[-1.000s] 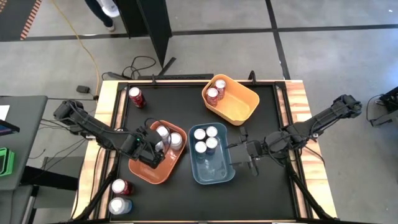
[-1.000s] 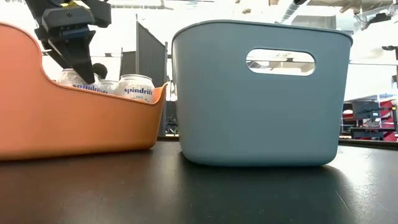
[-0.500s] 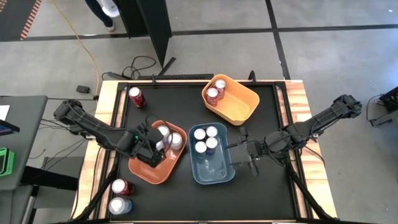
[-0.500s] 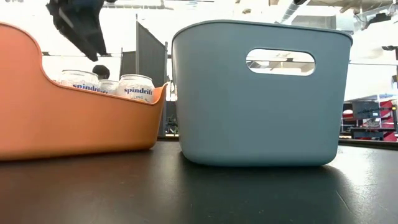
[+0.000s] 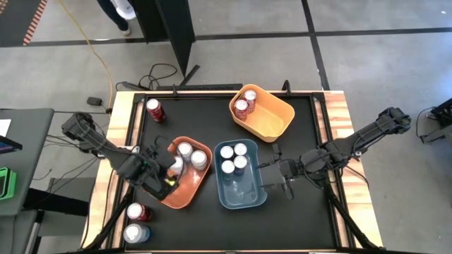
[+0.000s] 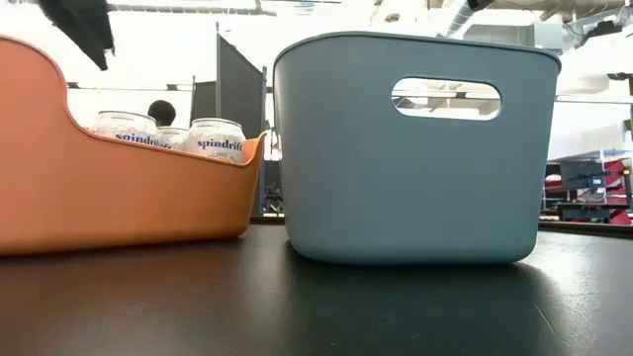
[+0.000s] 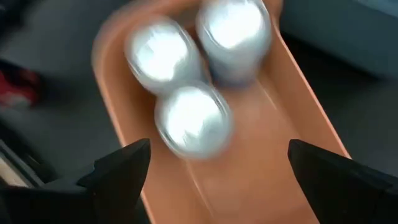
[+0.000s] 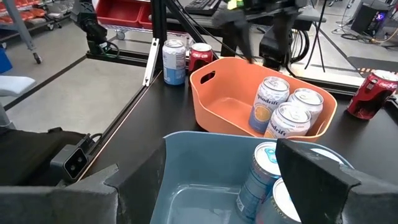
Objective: Sort soda cans
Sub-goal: Put the blue and white soda can into the orange bin
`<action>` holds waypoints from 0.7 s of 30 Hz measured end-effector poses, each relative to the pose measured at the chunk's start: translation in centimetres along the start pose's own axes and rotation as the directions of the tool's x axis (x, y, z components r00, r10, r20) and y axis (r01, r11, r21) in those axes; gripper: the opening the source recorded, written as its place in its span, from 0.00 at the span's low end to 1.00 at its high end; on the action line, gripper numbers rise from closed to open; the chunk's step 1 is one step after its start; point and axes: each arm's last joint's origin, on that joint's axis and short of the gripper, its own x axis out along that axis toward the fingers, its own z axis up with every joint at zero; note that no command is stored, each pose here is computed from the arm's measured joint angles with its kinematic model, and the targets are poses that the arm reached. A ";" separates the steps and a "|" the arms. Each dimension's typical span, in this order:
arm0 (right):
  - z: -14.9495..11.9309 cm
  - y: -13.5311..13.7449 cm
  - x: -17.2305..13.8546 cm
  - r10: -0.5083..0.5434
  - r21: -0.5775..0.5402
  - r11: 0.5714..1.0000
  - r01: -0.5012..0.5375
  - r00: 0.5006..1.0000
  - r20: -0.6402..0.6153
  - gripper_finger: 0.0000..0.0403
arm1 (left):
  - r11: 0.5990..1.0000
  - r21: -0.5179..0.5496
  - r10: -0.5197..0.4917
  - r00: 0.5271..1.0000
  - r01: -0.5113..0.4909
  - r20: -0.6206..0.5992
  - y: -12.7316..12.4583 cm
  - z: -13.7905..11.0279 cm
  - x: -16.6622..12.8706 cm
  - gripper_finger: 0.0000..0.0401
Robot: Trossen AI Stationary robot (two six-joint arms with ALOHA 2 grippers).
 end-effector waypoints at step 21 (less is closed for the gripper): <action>1.4 -1.3 0.2 -0.054 -0.241 0.967 0.086 0.989 0.137 0.80 | 0.973 -0.228 -0.169 0.726 0.017 -0.667 -1.4 -6.4 -3.4 0.92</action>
